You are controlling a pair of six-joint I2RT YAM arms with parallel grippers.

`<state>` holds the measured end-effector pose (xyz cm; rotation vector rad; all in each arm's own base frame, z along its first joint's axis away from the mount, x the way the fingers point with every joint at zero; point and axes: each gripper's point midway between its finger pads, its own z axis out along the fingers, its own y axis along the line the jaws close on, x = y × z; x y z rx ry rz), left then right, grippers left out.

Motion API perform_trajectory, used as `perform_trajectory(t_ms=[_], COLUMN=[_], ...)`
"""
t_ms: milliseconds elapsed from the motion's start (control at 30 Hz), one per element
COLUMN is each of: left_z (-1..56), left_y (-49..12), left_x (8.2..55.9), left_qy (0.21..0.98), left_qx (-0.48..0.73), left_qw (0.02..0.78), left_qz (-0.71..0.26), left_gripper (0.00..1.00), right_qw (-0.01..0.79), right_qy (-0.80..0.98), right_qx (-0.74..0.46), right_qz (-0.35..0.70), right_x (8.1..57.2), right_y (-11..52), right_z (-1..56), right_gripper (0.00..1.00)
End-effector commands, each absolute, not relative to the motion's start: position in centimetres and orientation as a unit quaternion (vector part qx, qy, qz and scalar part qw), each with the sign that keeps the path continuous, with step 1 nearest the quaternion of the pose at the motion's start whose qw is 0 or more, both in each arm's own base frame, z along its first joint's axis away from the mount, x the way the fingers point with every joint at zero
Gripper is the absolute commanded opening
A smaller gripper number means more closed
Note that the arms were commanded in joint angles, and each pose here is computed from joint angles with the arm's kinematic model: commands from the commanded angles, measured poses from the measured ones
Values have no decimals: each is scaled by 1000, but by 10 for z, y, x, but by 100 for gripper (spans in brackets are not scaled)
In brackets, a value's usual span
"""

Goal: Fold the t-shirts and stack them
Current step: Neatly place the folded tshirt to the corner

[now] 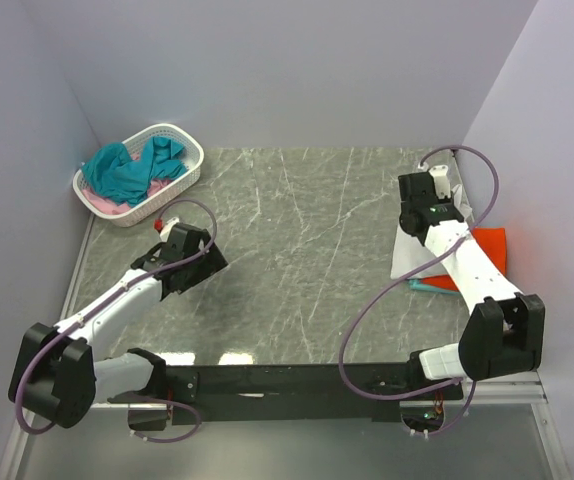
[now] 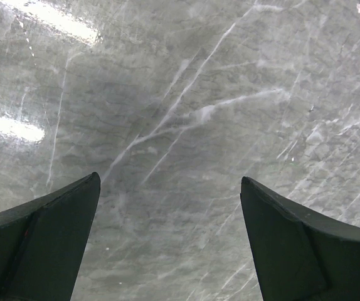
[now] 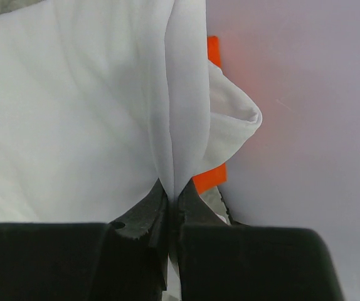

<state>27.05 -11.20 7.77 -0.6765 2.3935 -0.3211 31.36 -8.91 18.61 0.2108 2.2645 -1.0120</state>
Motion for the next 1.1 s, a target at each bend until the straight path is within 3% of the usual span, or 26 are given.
perform_trajectory(t_ms=[0, 367, 667, 1067], left_z=[96, 97, 94, 100], left_y=[-118, -121, -119, -112], left_x=[288, 300, 308, 310], left_qy=[899, 899, 902, 898], left_qx=[-247, -238, -233, -223], left_qw=[333, 336, 331, 344], left_qz=[-141, -148, -148, -159], left_gripper=[99, 99, 99, 99], right_qw=[347, 376, 350, 262], right_qy=[847, 875, 892, 896], right_qx=[98, 98, 83, 136], right_qz=[-390, -289, -275, -332], right_x=[311, 304, 303, 309], right_y=[-96, -84, -97, -186], right_z=[231, 263, 254, 208], right_gripper=[0, 0, 0, 0])
